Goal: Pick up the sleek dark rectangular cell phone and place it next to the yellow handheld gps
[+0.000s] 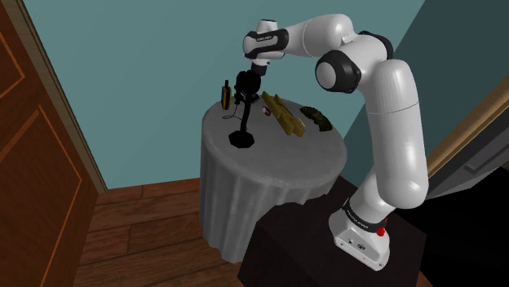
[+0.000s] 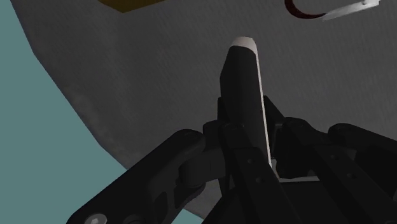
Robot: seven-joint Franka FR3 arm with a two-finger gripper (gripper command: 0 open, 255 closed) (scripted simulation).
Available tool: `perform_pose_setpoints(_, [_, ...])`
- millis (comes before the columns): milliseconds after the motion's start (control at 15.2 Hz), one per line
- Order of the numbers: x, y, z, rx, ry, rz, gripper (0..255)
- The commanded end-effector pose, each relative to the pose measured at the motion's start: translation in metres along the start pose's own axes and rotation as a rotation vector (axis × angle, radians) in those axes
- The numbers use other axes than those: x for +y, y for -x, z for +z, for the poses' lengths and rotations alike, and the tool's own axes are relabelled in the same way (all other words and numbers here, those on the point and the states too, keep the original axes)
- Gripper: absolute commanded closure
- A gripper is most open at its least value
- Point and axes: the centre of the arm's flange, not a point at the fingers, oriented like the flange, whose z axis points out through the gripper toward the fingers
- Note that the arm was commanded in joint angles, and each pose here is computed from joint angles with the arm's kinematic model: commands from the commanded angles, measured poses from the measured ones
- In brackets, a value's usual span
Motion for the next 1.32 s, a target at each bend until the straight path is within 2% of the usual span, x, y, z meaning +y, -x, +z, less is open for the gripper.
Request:
perform_pose_setpoints(0, [-0.001, 0.0, 0.022, -0.012, -0.023, 0.0, 255])
perform_pose_setpoints(264, [-0.002, 0.001, 0.045, -0.012, -0.023, 0.0, 255])
perform_pose_setpoints(792, [-0.002, 0.001, 0.045, -0.012, -0.023, 0.0, 255])
perform_pose_setpoints(858, [-0.003, 0.001, 0.046, -0.012, -0.024, 0.0, 0])
perform_pose_setpoints(1188, [-0.002, 0.001, 0.045, -0.012, -0.023, 0.0, 0])
perform_pose_setpoints(1254, [-0.002, 0.0, 0.031, -0.012, -0.023, 0.0, 0])
